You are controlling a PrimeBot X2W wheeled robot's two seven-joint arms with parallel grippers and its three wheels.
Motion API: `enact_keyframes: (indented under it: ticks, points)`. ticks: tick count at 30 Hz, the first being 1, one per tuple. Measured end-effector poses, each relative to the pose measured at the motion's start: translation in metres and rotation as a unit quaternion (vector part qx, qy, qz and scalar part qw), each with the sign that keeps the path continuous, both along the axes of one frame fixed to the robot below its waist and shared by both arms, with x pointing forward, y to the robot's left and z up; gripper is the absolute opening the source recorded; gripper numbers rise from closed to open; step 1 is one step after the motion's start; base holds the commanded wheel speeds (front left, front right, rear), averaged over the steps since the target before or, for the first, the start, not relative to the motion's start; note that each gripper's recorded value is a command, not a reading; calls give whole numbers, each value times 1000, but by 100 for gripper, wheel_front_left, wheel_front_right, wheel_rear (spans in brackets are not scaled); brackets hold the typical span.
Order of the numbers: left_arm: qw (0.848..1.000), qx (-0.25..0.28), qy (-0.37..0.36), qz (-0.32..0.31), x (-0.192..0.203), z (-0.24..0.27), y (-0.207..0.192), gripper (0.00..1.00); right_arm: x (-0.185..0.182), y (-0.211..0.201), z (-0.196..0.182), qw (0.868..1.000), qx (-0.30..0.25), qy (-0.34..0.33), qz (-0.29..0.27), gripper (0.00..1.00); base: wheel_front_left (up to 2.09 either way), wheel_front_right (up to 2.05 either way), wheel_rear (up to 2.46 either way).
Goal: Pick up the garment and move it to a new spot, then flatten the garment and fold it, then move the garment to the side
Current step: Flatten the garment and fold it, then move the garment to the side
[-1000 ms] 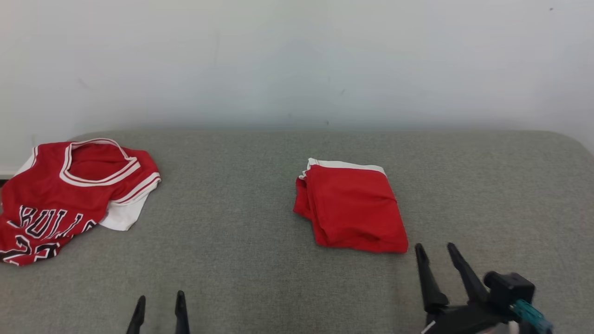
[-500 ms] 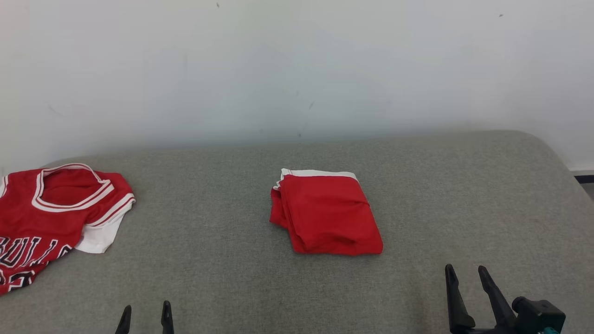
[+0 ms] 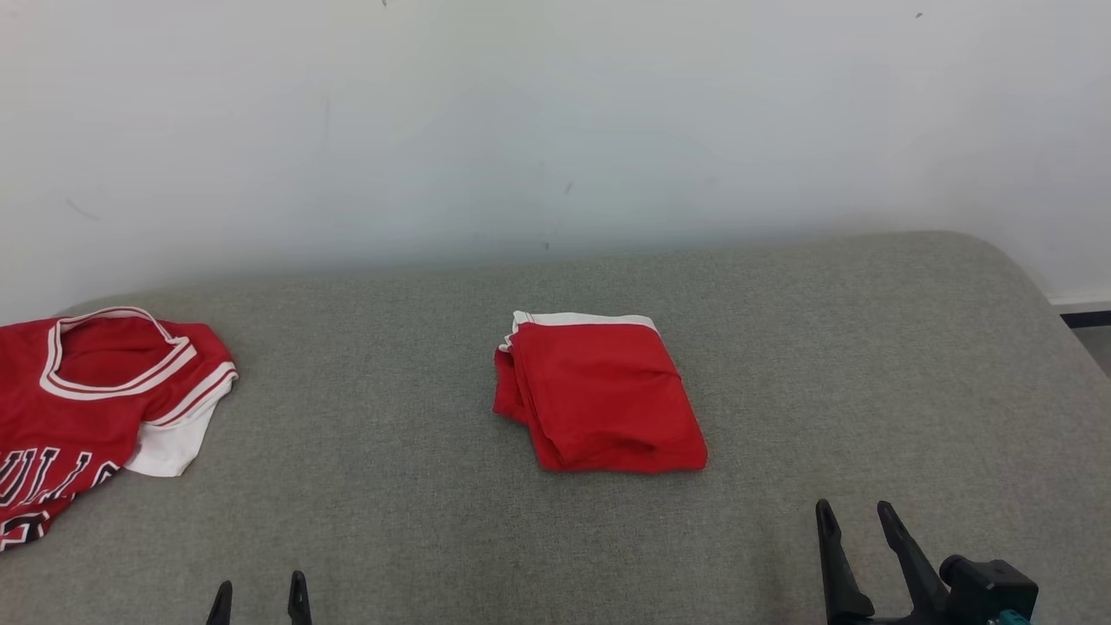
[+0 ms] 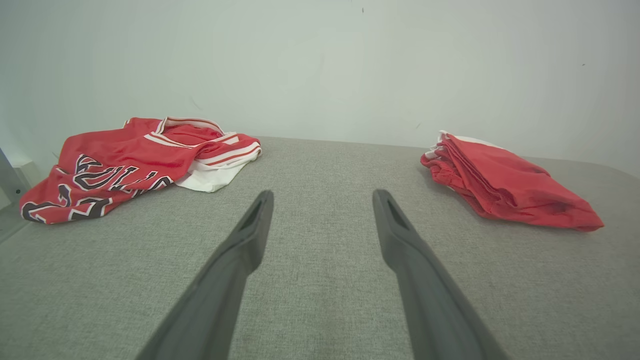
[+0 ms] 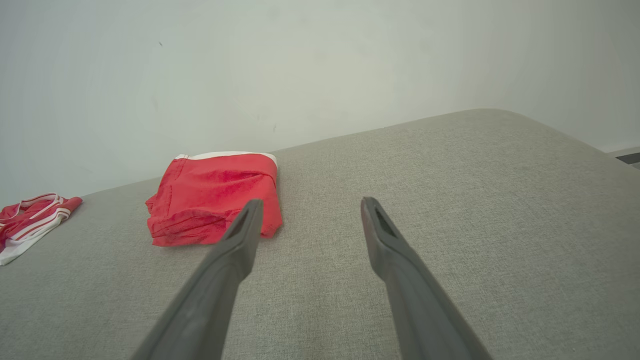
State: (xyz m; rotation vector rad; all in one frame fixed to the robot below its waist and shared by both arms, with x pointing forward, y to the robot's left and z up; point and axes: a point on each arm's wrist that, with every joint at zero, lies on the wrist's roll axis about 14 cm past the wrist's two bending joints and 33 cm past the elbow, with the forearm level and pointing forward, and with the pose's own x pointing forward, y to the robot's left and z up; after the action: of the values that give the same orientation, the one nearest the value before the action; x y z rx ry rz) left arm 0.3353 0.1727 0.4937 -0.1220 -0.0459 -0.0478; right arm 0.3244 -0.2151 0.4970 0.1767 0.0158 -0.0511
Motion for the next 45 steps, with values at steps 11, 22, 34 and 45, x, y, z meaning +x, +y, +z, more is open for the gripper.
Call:
enact_keyframes:
  ticks: [11,22,34,45]
  points:
    - [1000,-1,6,0,0,-4,0,100,5,9,-4,1000,4,10,14,100,0,0,0]
    - [1000,-6,6,2,4,-3,-2,100,18,8,0,999,14,28,18,100,0,0,0]
    - [999,-21,24,-4,3,-14,-10,100,79,24,-12,966,-8,245,87,100,0,0,0]
    - [999,-18,26,1,17,-15,-8,100,164,16,-7,943,-60,321,66,100,0,0,0]
